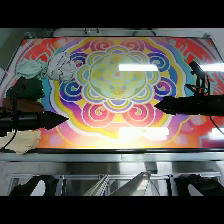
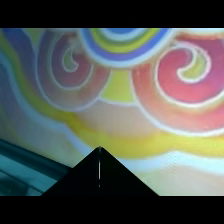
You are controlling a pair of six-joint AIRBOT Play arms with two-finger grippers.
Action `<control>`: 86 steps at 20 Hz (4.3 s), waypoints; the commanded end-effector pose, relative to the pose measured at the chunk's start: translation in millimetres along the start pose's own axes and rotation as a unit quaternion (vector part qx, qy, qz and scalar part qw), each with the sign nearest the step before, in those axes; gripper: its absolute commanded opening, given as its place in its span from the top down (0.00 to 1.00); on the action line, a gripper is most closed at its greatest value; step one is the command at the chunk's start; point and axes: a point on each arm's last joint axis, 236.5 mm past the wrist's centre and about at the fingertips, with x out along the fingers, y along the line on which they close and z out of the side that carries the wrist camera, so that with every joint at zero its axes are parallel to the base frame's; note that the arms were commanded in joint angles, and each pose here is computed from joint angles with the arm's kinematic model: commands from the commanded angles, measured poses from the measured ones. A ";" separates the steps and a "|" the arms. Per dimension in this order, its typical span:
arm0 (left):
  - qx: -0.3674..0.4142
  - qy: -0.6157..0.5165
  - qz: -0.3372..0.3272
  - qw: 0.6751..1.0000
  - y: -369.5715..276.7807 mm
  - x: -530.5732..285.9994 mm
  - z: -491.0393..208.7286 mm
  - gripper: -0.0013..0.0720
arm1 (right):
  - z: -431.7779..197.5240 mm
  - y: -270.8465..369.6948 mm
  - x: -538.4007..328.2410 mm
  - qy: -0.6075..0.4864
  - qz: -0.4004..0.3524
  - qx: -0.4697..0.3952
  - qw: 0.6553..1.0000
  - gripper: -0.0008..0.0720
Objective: Fold the shirts.
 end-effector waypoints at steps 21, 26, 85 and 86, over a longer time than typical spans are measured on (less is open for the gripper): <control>-0.019 -0.082 -0.075 0.994 -34.7 -5.3 39.0 0.95 | 3.9 -0.4 0.5 -0.008 0.000 0.001 1.000 0.96; -0.008 -0.154 -0.116 0.981 -73.4 -21.9 84.0 0.97 | 19.9 -2.7 -0.1 -0.041 -0.005 -0.002 0.999 0.96; 0.155 0.268 -0.114 0.944 -50.8 213.3 62.0 0.95 | 41.4 -95.5 57.7 -0.028 -0.084 0.044 0.995 0.32; 0.163 0.283 -0.114 0.938 -63.6 223.7 39.8 0.95 | 32.6 -100.4 54.3 -0.008 -0.084 0.056 0.995 0.32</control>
